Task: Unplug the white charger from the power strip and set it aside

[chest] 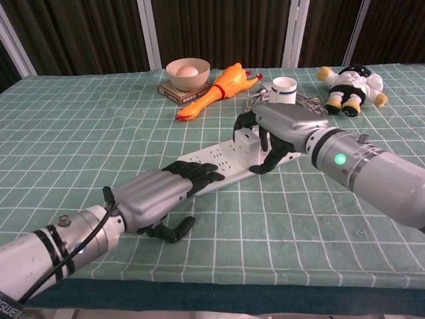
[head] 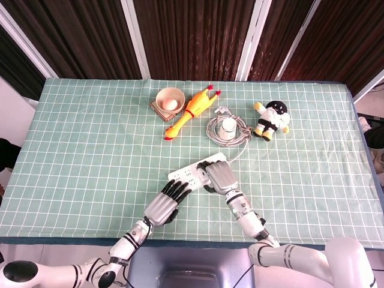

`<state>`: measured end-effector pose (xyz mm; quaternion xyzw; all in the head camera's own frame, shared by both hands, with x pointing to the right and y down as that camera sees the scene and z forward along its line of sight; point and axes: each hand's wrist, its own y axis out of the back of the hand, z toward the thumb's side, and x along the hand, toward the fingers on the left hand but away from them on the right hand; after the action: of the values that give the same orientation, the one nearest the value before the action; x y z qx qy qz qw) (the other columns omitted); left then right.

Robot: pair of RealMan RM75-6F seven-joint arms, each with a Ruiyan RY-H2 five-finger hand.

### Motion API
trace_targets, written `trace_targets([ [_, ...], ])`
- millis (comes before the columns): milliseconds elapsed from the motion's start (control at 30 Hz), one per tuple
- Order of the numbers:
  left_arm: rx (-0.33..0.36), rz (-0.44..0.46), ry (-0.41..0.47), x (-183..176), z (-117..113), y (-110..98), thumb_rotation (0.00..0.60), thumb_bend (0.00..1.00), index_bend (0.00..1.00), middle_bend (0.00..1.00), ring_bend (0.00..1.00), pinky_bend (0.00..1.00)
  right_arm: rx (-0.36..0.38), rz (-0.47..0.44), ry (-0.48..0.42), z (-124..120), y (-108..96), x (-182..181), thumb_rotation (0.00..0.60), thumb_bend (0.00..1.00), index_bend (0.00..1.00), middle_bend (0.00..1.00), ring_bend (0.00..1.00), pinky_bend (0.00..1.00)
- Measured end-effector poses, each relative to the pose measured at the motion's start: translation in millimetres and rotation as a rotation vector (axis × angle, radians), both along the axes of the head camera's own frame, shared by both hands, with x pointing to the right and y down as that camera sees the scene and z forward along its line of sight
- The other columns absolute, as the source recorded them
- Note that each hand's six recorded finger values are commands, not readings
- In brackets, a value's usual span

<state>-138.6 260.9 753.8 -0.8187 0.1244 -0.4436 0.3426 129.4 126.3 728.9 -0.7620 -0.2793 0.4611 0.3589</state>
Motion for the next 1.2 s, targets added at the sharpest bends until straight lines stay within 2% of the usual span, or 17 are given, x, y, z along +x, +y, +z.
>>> trace_targets([
  [267,0.003,0.0,0.0,-2.4,-3.0,2.9,0.6,0.43,0.0,0.03,0.05,0.08,0.009,-0.015,0.0,-4.2,0.5,-1.9,0.6,0.47,0.95,0.66,0.6,0.62],
  [500,-0.002,0.001,-0.004,0.6,0.5,-0.8,0.6,0.43,0.0,0.03,0.06,0.08,0.084,-0.07,0.005,-11.1,5.4,0.2,0.6,0.47,0.96,0.67,0.6,0.63],
  [700,0.002,0.001,-0.005,-1.4,-0.5,1.7,0.6,0.43,0.0,0.03,0.06,0.07,0.093,-0.069,-0.02,-10.8,6.9,2.8,0.6,0.47,0.96,0.67,0.61,0.63],
  [833,0.012,-0.009,0.006,-0.5,-3.7,-2.0,0.6,0.43,0.0,0.02,0.04,0.06,0.122,-0.05,-0.058,-20.3,1.8,3.7,0.6,0.47,0.96,0.67,0.61,0.63],
  [1033,0.041,-0.051,0.073,2.6,-17.2,-12.8,0.6,0.43,0.0,0.0,0.01,0.06,0.16,-0.022,-0.101,-43.3,-9.1,16.2,0.6,0.47,0.96,0.67,0.61,0.63],
  [1200,0.075,-0.103,0.165,4.1,-39.1,-28.1,0.6,0.44,0.0,0.0,0.0,0.06,0.197,-0.035,-0.059,-58.2,-17.1,41.7,0.6,0.47,0.96,0.67,0.61,0.63],
])
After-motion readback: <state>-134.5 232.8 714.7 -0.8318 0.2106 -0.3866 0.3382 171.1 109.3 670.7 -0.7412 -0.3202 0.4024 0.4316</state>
